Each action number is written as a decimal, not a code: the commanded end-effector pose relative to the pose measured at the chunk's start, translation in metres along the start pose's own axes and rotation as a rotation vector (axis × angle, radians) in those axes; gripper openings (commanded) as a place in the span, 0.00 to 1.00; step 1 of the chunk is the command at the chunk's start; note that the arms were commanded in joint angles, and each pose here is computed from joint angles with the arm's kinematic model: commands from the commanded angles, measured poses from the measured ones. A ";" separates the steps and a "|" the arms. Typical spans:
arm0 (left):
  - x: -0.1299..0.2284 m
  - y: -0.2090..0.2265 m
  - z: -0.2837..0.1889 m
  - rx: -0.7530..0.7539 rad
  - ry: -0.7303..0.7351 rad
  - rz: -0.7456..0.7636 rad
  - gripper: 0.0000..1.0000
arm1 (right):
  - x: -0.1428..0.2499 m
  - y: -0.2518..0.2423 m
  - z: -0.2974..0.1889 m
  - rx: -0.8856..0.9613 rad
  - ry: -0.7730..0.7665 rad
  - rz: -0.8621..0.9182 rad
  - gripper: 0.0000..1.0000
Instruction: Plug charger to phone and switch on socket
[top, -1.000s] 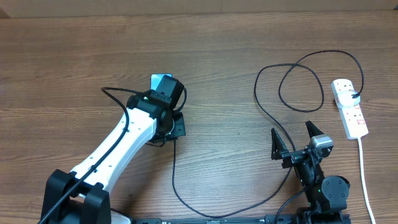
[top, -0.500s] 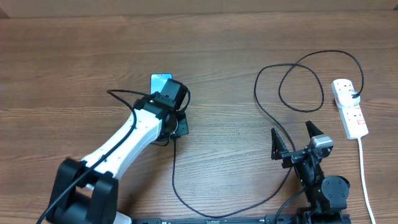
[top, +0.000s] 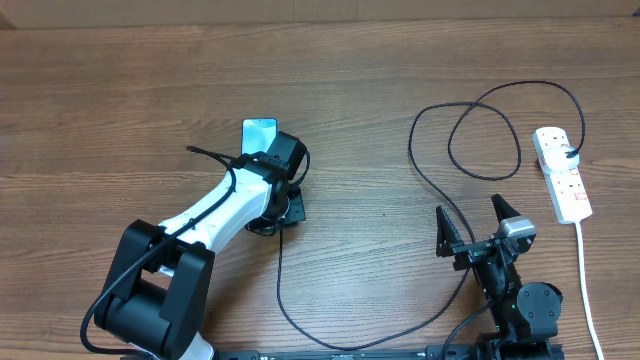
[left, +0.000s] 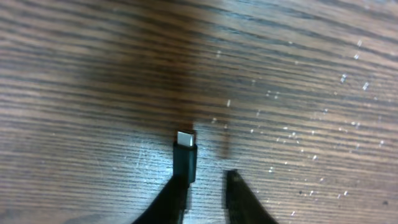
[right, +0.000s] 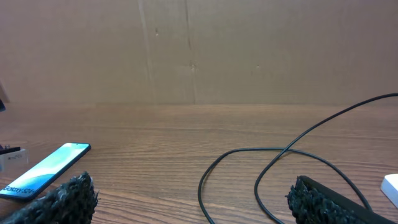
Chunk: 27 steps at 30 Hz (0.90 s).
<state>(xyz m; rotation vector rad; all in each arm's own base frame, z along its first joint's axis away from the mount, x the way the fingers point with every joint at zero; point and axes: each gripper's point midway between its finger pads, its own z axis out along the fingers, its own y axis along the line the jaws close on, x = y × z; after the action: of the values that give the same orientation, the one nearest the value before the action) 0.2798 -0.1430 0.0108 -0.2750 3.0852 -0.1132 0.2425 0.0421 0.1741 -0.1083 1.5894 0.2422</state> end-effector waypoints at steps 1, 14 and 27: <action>-0.001 0.001 0.000 0.006 0.004 -0.015 0.50 | 0.004 -0.001 0.001 0.004 0.006 -0.004 1.00; -0.001 0.001 0.000 0.006 0.004 -0.015 1.00 | 0.004 -0.001 0.001 0.004 0.006 -0.004 1.00; -0.001 0.001 0.000 0.006 0.004 -0.015 1.00 | 0.004 -0.001 0.001 0.004 0.006 -0.003 1.00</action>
<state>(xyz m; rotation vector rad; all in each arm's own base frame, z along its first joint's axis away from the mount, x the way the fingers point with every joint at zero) 0.2795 -0.1439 0.0108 -0.2837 3.0876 -0.1234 0.2425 0.0421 0.1742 -0.1081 1.5890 0.2425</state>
